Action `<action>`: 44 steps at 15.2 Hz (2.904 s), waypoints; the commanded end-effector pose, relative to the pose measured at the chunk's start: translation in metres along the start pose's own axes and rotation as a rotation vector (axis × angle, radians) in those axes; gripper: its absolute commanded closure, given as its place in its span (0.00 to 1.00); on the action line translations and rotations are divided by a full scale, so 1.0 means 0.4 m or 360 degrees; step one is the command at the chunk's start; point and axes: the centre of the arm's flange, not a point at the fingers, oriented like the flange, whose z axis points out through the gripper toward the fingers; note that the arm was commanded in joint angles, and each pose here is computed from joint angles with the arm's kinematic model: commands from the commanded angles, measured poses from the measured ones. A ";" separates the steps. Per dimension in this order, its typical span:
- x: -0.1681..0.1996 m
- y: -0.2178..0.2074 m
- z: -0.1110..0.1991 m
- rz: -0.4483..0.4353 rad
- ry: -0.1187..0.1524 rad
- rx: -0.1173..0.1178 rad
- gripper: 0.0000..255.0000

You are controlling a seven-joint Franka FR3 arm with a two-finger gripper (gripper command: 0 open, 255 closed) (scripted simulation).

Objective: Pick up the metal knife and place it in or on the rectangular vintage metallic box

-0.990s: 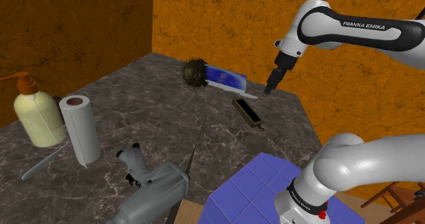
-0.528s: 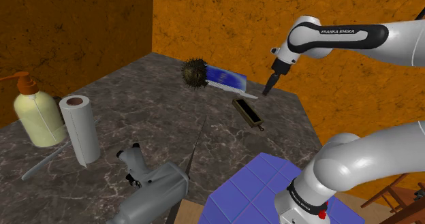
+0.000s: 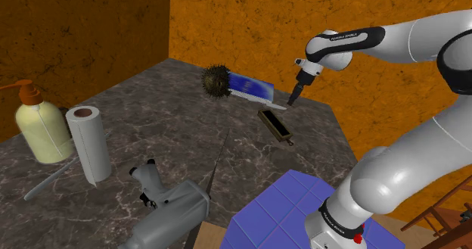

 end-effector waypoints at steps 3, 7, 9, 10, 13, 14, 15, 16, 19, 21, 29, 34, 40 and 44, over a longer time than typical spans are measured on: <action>0.030 0.115 0.054 -0.0108 0.0036 0.0012 0.00; 0.065 0.233 0.107 -0.0210 0.0072 0.0027 0.00; 0.085 0.291 0.134 -0.0260 0.0090 0.0035 0.00; 0.096 0.320 0.147 -0.0286 0.0099 0.0039 0.00; 0.114 0.361 0.179 -0.0323 0.0112 0.0044 0.00; 0.115 0.360 0.193 -0.0323 0.0112 0.0044 0.00; 0.116 0.360 0.206 -0.0323 0.0112 0.0044 0.00; 0.117 0.359 0.219 -0.0323 0.0112 0.0044 0.00; 0.119 0.358 0.258 -0.0323 0.0112 0.0044 0.00; 0.120 0.358 0.266 -0.0323 0.0112 0.0044 0.00; 0.120 0.358 0.266 -0.0323 0.0112 0.0044 1.00; 0.120 0.358 0.265 -0.0323 0.0112 0.0044 1.00; 0.125 0.353 0.227 -0.0323 0.0112 0.0044 1.00; 0.133 0.347 0.175 -0.0323 0.0112 0.0044 1.00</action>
